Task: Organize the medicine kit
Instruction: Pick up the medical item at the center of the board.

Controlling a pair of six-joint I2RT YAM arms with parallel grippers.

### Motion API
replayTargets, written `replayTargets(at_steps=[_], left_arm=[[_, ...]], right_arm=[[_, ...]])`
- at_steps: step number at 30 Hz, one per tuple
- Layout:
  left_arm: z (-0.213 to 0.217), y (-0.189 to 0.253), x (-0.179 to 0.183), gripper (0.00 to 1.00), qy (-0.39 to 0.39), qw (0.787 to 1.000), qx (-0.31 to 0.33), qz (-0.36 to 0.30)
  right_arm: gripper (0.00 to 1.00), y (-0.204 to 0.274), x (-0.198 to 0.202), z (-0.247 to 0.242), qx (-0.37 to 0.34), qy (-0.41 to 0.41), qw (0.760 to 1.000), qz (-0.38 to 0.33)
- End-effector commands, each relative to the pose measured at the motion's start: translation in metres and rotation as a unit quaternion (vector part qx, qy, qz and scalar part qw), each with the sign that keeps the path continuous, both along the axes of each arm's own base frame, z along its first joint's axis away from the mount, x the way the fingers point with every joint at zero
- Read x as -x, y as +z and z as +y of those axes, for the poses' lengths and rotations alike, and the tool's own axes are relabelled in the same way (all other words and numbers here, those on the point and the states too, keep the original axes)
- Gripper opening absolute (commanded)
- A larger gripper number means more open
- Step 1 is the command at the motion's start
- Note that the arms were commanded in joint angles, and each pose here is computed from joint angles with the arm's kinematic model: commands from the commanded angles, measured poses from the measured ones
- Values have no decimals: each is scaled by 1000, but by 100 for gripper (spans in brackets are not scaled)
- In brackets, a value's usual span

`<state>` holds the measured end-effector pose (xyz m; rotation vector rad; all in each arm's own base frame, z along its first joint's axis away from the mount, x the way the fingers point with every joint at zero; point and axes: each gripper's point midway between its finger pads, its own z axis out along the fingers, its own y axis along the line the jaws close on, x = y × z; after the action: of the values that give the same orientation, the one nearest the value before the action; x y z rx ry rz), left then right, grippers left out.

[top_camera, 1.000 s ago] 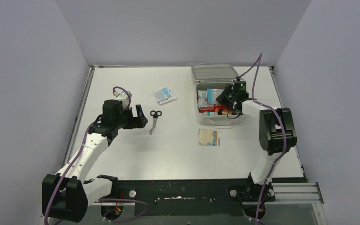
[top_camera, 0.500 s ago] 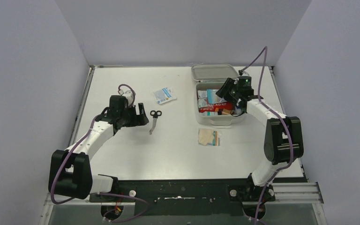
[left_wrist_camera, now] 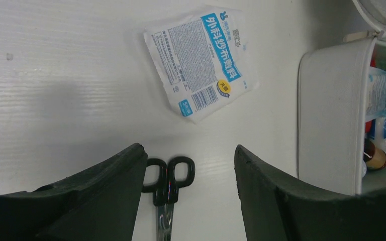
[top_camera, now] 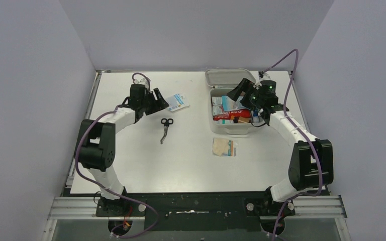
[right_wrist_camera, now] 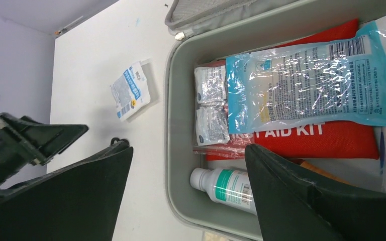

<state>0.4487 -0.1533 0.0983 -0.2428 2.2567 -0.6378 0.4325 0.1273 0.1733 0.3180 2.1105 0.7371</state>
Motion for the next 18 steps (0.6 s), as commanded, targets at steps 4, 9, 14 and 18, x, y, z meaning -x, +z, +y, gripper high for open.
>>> replayTargets(at_steps=[4,9,14,18], left_arm=[[-20,13,-76,61,47,993,85,-72],[-24,-14,-91,58,56,990,111,-62],[-27,-37,-95,54,61,988,131,-48],[-33,-38,-100,52,49,987,141,-56]], right_arm=[[100,47,0,1,-8,1,998,-68],[100,53,3,-4,-1,-8,997,-78],[100,51,6,-9,-23,-13,997,-77],[100,49,12,-9,-33,10,995,-93]])
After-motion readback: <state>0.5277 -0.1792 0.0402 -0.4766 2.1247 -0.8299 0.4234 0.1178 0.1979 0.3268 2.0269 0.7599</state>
